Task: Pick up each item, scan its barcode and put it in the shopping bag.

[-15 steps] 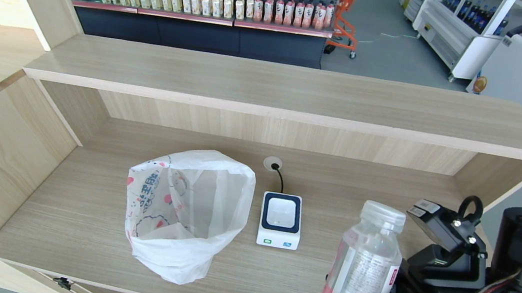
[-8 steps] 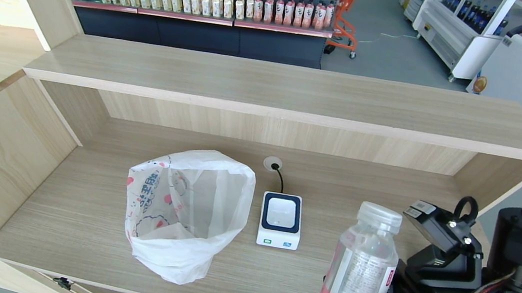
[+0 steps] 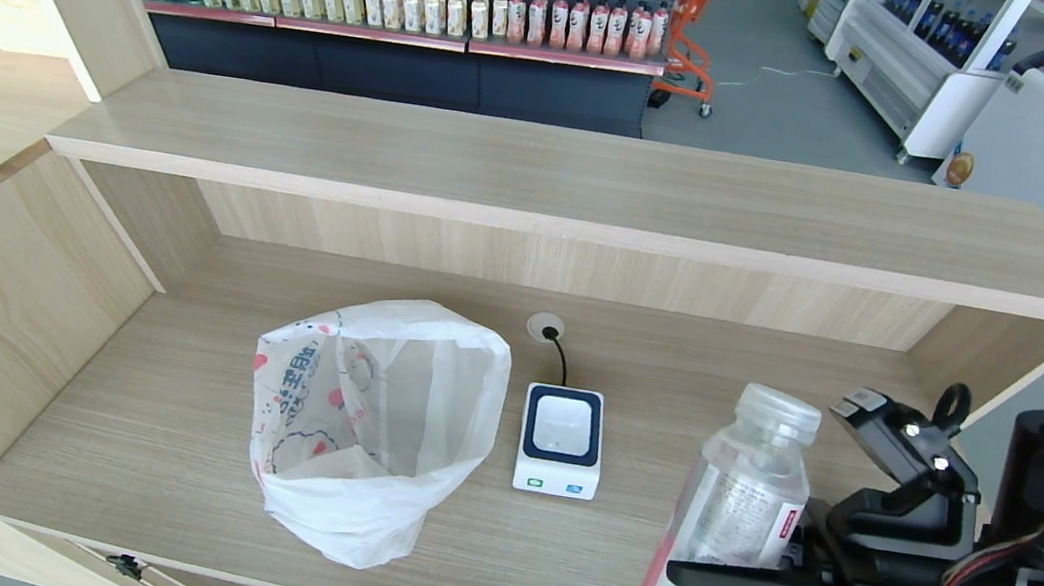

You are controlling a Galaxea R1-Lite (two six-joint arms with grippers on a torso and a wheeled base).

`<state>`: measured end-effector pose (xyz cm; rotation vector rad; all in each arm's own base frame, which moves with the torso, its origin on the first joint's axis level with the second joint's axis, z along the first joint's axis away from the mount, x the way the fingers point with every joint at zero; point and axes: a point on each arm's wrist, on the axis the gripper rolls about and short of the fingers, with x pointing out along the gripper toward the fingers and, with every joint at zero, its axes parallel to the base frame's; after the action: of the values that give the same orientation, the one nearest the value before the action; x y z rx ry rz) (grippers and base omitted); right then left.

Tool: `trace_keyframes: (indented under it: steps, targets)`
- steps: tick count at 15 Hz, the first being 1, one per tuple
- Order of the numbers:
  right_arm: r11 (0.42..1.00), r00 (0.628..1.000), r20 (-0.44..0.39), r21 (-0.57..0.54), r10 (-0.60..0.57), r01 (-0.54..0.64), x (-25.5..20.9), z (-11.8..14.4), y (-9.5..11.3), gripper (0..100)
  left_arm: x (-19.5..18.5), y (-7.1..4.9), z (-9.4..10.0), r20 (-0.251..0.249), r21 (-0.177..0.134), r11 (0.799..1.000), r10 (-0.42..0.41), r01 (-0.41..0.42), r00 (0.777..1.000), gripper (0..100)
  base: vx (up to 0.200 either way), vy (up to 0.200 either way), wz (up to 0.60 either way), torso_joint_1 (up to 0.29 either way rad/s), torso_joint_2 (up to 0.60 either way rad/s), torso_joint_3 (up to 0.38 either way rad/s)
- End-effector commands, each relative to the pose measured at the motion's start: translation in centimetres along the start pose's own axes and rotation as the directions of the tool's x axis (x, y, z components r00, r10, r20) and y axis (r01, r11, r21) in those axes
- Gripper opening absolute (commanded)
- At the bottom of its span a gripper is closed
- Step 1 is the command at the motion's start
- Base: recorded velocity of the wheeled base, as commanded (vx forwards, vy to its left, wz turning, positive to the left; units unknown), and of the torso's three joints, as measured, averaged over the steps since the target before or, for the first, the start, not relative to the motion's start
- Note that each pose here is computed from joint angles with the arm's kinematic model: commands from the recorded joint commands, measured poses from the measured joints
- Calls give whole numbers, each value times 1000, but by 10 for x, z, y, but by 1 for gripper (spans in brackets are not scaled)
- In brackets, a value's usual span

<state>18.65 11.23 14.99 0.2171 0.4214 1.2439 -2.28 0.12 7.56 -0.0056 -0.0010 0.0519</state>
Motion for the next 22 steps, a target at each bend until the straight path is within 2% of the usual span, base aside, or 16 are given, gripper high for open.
trace_keyframes:
  steps: [1, 3, 4, 5, 6, 7, 8, 12, 14, 16, 18, 22]
  targets:
    - [992, 992, 13, -17, -125, 125, -3, 0, -7, 0, 0, 0, 0, 1, -1, 1000, 0, 0, 1000, 100, 0, 0, 0, 0, 0, 0]
    - [922, 929, 6, -123, -370, 368, -13, -4, -11, 0, 0, 0, 0, 1, -1, 1000, 0, 0, 1000, 100, 0, 0, 0, 0, 0, 0]
    - [884, 903, 19, -193, -430, 425, -18, -2, -15, 0, 0, 0, 0, 1, -1, 1000, 0, 0, 1000, 100, 0, 0, 0, 0, 0, 0]
    - [816, 888, 59, -369, -456, 444, -23, 5, -16, 0, 0, 0, 0, 1, -1, 1000, 0, 0, 1000, 100, 0, 0, 0, 0, 0, 0]
    - [731, 870, 98, -501, -484, 463, -25, 9, -19, 0, 0, 0, 0, 1, -1, 1000, 0, 0, 1000, 100, 0, 0, 0, 0, 0, 0]
    - [592, 856, 165, -658, -489, 465, -26, 17, -22, 0, 0, 0, 0, 1, -1, 1000, 0, 0, 1000, 100, 0, 0, 0, 0, 0, 0]
    - [538, 852, 190, -703, -488, 465, -25, 20, -23, 0, 0, 0, 0, 1, -1, 1000, 0, 0, 1000, 100, 0, 0, 0, 0, 0, 0]
    - [337, 835, 213, -843, -507, 420, -23, 23, -27, 0, 0, 0, 0, 1, -1, 1000, 0, 0, 1000, 100, 0, 0, 0, 0, 0, 0]
    - [200, 830, 258, -896, -494, 397, -20, 31, -29, 0, 0, 0, 0, 1, -1, 1000, 0, 0, 1000, 100, 0, 0, 0, 0, 0, 0]
    - [89, 835, 280, -928, -474, 362, -19, 34, -28, 0, 0, 0, 0, 1, -1, 1000, 0, 0, 1000, 100, 0, 0, 0, 0, 0, 0]
    - [23, 845, 278, -946, -457, 323, -19, 34, -26, 0, 0, 0, 0, 1, -1, 1000, 0, 0, 1000, 100, 0, 0, 0, 0, 0, 0]
    - [-16, 875, 274, -956, -399, 292, -6, 37, -18, 0, 0, 0, 0, 1, -1, 1000, 0, 0, 1000, 100, 0, 0, 0, 0, 0, 0]
